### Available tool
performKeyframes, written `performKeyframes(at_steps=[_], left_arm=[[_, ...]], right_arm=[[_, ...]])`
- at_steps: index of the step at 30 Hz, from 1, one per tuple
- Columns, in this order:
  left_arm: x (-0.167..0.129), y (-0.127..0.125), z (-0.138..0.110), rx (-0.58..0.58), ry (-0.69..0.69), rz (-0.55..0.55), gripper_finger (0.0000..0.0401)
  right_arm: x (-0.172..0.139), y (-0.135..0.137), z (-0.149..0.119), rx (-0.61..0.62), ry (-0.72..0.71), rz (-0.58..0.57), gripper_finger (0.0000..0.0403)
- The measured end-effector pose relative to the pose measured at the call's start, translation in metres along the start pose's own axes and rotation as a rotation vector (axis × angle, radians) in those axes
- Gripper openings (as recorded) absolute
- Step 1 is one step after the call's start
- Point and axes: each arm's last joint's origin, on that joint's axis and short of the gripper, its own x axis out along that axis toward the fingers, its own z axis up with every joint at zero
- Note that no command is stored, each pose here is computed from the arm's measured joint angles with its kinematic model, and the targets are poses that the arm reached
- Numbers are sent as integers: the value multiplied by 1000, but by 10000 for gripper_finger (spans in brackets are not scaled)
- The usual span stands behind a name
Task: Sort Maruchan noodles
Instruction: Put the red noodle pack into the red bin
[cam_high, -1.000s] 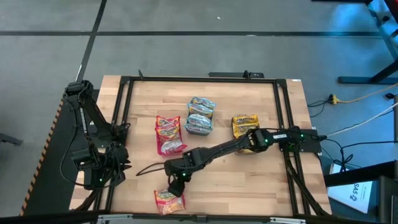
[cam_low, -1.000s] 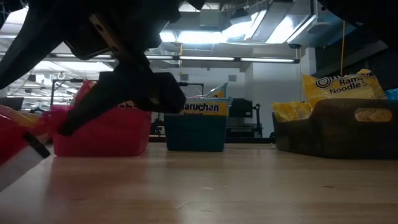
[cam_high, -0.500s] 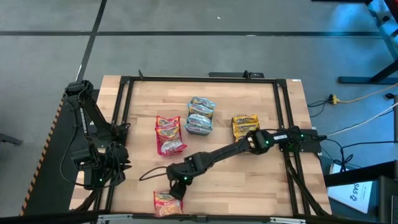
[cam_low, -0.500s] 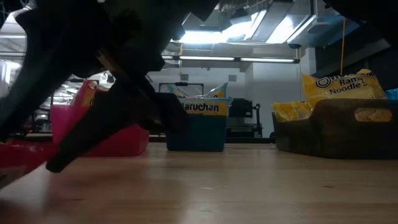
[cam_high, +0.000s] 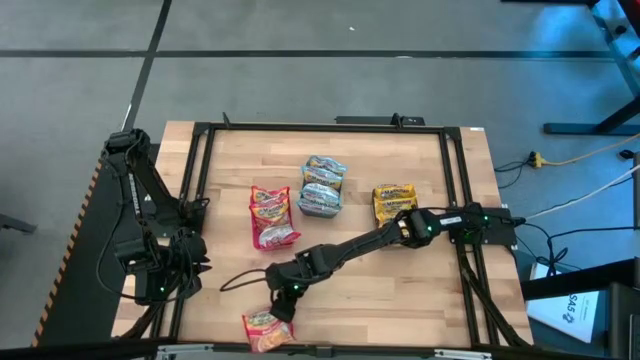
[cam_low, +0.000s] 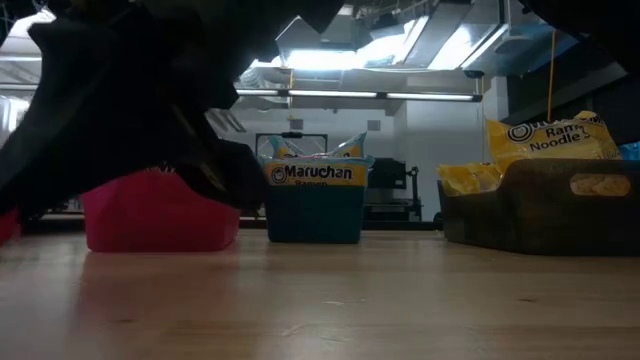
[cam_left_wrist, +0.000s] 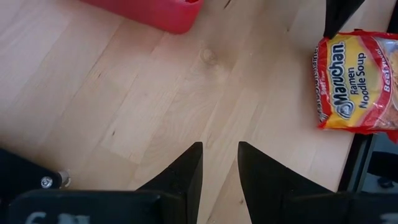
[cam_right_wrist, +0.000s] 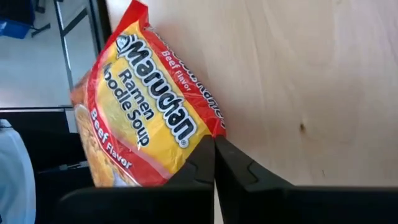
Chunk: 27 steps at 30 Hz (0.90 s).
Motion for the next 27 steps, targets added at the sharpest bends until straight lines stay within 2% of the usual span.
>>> performKeyframes(at_steps=[6, 14, 27], left_arm=[[0, 0, 0, 0, 0, 0, 95], [0, 0, 0, 0, 0, 0, 95], [0, -1, 0, -6, 1, -7, 95]], right_arm=[[-6, 5, 4, -37, -40, -8, 2], [-32, 26, 25, -141, -198, 24, 0], [-83, 28, 48, -182, -386, -119, 0]])
